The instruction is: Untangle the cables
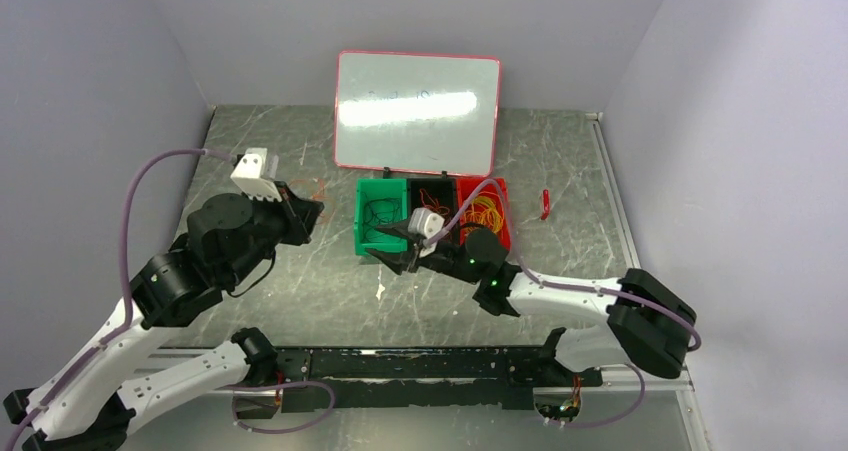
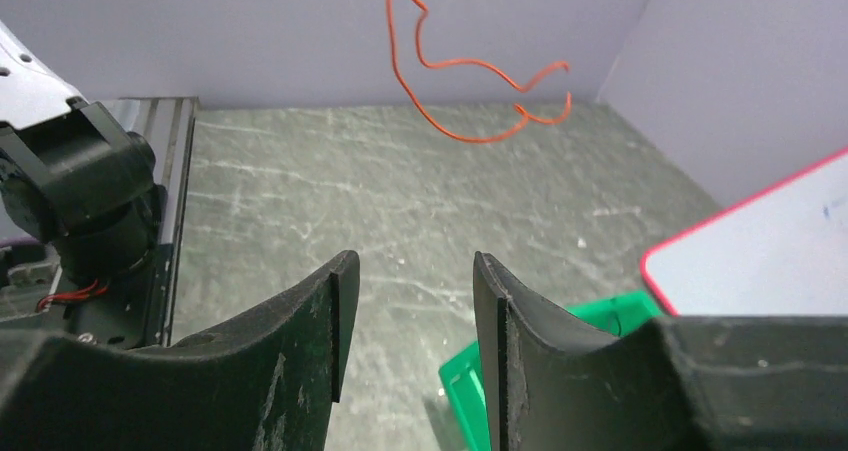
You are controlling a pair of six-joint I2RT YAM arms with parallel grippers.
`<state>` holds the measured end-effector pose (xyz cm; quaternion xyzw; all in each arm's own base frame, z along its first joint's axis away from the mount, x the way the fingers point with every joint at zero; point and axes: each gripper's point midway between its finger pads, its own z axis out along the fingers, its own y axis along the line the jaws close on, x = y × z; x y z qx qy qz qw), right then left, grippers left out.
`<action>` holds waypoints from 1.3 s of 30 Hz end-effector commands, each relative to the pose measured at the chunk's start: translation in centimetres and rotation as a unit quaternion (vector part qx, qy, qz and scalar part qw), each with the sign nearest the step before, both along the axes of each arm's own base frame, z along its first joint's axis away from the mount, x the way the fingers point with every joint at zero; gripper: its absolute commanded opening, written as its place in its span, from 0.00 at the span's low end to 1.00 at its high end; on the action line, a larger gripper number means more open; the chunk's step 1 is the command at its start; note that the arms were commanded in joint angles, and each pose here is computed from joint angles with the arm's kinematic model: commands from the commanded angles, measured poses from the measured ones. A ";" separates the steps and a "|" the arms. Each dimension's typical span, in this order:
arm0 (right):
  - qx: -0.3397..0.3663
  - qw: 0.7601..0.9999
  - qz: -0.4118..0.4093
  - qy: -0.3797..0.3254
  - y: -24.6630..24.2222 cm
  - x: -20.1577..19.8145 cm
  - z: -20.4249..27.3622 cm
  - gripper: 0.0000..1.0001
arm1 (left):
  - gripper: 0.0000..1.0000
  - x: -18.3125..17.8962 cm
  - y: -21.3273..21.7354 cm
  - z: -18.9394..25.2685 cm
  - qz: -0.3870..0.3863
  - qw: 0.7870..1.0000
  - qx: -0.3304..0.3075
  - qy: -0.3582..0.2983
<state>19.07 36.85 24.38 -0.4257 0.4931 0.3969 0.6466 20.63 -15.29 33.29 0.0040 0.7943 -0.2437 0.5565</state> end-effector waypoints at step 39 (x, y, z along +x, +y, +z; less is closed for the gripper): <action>0.126 0.987 -0.050 -0.089 7.4 1.9 7.3 0.18 | 0.07 -1.2 -3.7 3.2 -0.093 0.993 -0.072 -0.031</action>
